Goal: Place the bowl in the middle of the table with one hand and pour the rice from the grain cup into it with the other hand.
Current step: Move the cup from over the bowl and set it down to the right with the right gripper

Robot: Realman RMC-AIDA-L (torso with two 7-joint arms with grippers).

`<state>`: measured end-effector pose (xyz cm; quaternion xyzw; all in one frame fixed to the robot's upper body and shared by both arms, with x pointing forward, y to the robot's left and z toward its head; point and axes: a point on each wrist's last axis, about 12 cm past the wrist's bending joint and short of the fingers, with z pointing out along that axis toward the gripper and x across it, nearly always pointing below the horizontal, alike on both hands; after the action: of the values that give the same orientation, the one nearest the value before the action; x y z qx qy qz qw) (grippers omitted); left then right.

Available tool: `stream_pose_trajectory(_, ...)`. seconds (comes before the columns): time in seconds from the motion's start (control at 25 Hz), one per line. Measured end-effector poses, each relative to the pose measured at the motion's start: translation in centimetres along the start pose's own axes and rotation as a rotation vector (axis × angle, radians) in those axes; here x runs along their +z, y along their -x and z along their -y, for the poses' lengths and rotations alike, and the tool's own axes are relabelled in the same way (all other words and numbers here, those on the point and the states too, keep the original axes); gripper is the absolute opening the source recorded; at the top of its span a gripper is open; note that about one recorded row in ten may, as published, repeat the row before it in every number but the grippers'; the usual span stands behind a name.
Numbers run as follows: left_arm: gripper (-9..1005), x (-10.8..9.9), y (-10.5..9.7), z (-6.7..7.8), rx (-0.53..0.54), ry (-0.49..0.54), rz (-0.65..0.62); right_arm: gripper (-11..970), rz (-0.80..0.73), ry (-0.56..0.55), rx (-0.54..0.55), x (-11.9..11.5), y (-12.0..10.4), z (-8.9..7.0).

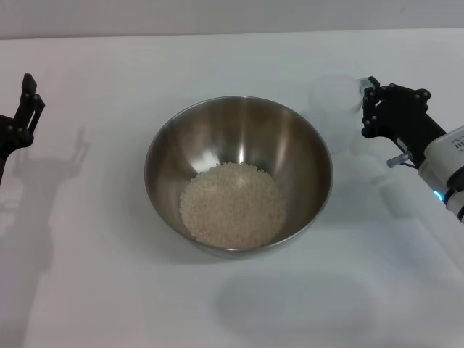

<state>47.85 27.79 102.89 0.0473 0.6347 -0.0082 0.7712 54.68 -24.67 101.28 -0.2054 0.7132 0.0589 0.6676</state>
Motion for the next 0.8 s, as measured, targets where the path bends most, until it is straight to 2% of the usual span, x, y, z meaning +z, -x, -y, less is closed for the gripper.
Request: stream_pose_trajectory(0.8, 829, 0.0, 0.0, 0.0, 0.001, -0.001, -0.001, 31, -0.042, 0.07, -0.039, 1.1, 0.1, -1.0)
